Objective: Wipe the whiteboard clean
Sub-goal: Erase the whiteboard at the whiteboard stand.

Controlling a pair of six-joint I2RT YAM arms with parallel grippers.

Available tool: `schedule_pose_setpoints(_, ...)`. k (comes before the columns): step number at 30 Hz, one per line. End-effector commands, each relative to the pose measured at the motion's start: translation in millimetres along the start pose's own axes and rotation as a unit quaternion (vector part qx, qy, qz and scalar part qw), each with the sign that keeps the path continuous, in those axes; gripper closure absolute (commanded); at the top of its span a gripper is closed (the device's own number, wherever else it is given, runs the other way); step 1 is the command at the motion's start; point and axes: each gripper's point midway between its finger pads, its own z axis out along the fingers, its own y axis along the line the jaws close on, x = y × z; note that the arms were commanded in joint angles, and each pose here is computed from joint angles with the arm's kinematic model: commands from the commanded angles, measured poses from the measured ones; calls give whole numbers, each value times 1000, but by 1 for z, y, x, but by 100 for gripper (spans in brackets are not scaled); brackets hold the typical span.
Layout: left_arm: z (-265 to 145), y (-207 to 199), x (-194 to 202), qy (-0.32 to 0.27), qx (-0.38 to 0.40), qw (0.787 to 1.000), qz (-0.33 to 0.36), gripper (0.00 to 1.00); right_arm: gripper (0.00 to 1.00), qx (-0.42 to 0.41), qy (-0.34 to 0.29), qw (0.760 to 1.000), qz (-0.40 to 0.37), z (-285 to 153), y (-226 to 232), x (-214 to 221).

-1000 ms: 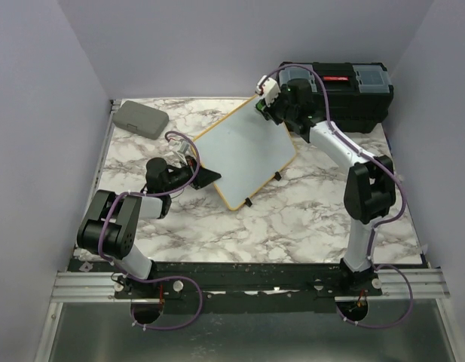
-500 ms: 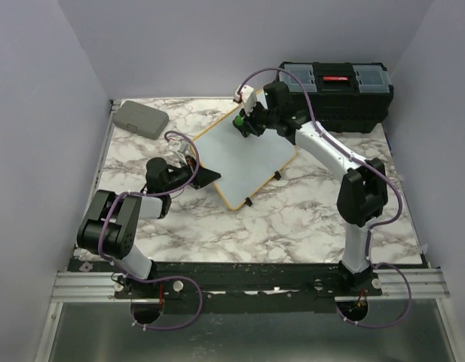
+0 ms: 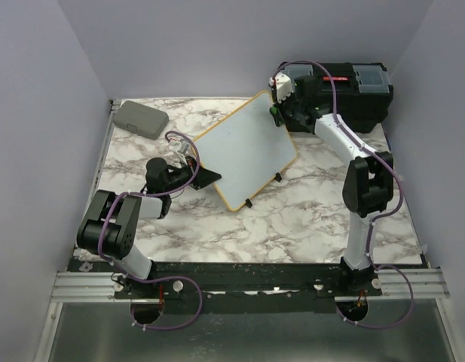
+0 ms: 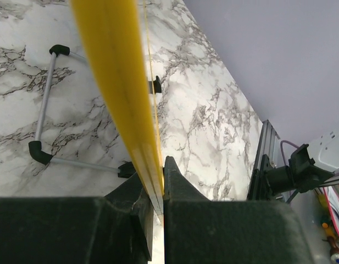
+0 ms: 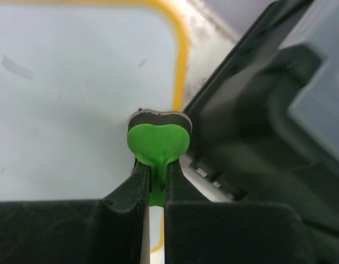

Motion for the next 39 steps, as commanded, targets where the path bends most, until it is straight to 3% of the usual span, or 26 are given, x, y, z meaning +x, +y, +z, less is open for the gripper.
schedule_pose_setpoints(1,-3,-30,10,33,69,996,38,100,99,-97,40,994,-36,-6,58,52)
schedule_pose_setpoints(5,-3,-30,9,32,68,996,37,100,99,-181,45,982,-24,-29,107,91)
schedule_pose_setpoints(9,-2,-29,9,29,68,997,35,100,99,-213,29,976,-42,-50,157,100)
schedule_pose_setpoints(12,-2,-30,9,28,67,997,34,100,99,-221,7,974,-42,-58,193,87)
schedule_pose_setpoints(16,-3,-29,10,28,65,997,32,100,99,-201,-68,977,-8,-67,217,34)
schedule_pose_setpoints(21,-3,-29,9,26,63,997,33,100,99,-158,-90,982,39,-63,202,-11)
schedule_pose_setpoints(26,-3,-29,7,22,59,997,35,100,99,-92,-73,993,21,-59,165,-13)
schedule_pose_setpoints(30,-3,-27,4,14,52,998,33,100,99,-99,-68,993,15,-71,146,-13)
schedule_pose_setpoints(39,-5,-22,-1,4,30,999,40,66,99,-94,-73,993,22,-124,129,12)
